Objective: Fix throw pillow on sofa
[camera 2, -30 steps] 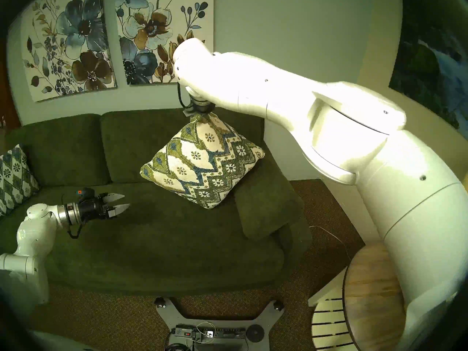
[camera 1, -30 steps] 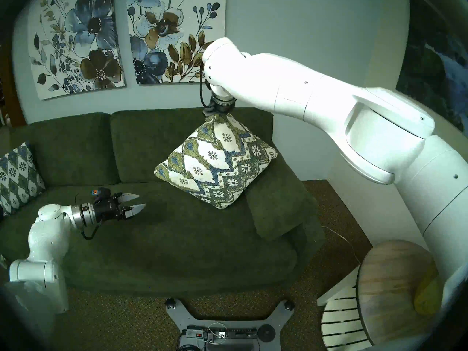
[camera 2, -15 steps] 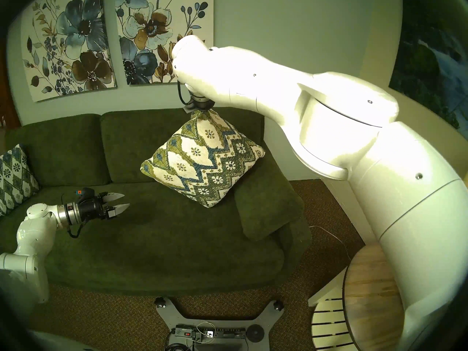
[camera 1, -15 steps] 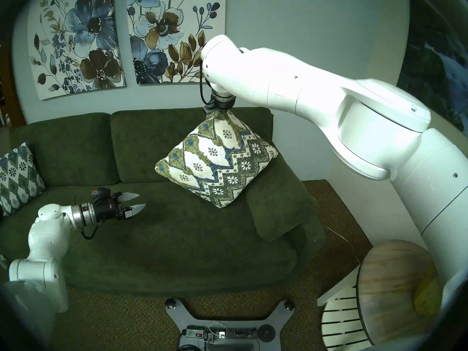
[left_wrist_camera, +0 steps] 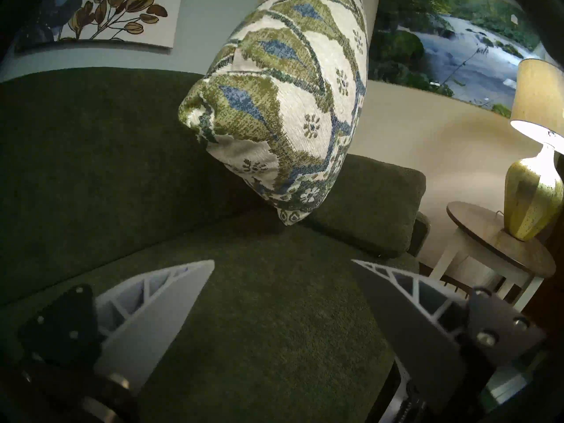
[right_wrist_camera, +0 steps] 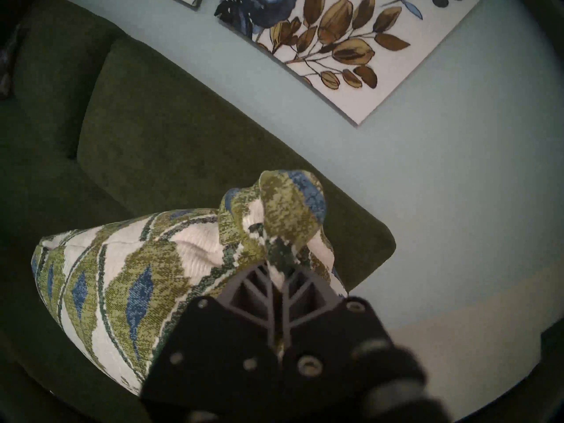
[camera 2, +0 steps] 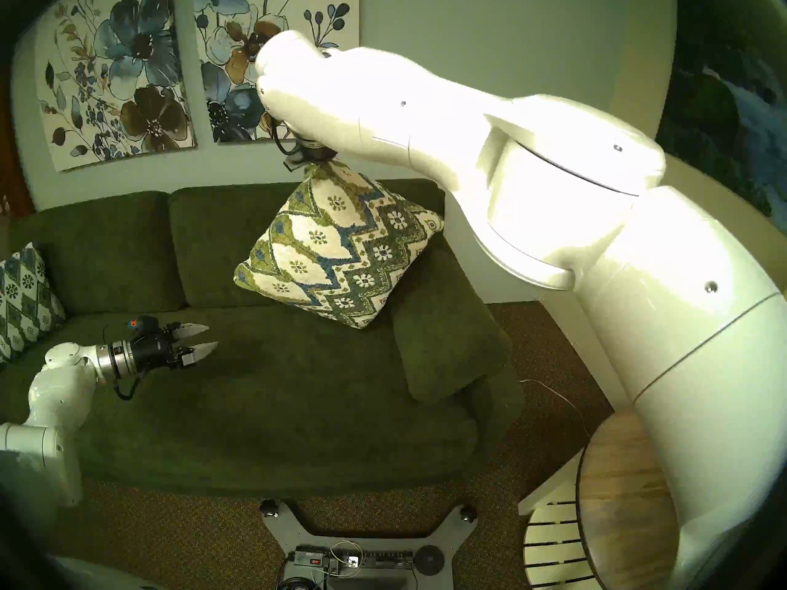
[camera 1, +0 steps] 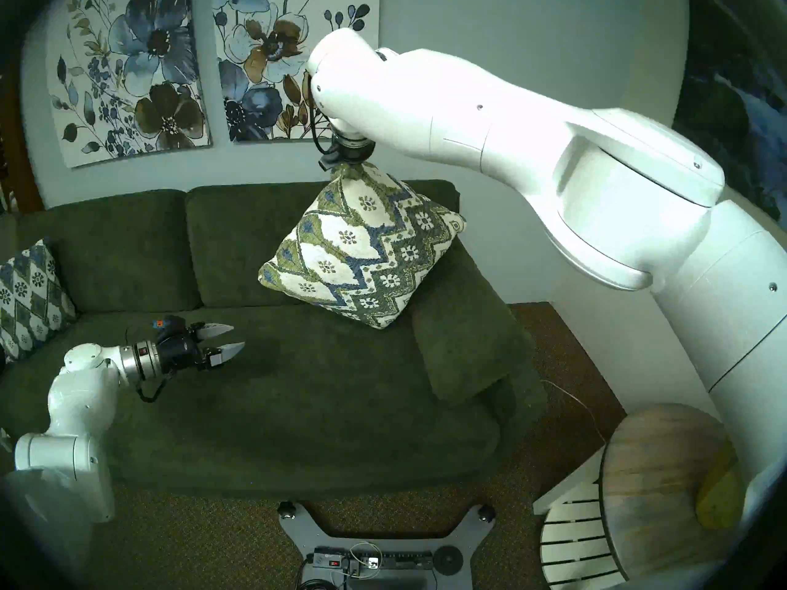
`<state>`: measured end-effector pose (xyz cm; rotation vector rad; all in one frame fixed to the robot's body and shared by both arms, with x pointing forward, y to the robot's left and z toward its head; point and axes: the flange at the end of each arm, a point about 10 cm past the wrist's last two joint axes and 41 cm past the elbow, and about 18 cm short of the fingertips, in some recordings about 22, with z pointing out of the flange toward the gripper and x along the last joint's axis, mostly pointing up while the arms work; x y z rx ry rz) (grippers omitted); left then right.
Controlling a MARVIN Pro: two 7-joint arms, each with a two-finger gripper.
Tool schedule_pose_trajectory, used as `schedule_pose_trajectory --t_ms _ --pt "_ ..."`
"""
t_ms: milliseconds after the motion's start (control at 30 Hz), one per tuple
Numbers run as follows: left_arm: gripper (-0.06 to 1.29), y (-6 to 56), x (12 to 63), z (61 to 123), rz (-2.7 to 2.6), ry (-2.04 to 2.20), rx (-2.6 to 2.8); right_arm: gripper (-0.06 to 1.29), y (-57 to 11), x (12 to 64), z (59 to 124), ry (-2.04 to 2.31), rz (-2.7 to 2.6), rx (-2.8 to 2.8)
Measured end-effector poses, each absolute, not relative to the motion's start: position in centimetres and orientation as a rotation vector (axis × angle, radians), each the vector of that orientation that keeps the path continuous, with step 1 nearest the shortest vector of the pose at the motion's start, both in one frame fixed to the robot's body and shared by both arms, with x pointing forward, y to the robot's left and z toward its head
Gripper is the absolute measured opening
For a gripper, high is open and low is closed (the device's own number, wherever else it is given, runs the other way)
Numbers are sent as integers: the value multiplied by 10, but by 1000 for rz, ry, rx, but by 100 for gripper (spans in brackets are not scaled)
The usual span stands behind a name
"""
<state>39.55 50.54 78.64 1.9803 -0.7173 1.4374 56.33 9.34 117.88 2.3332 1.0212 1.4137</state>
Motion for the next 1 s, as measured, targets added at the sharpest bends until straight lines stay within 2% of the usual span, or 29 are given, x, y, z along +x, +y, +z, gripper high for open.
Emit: schedule_pose_trajectory --t_ms 367,1000 --pt "121 507 395 782 1444 -707 1981 -4 124 521 1210 1198 1529 2182" --pt "121 508 398 780 1448 -715 1984 -4 128 468 1204 1445 1489 2120"
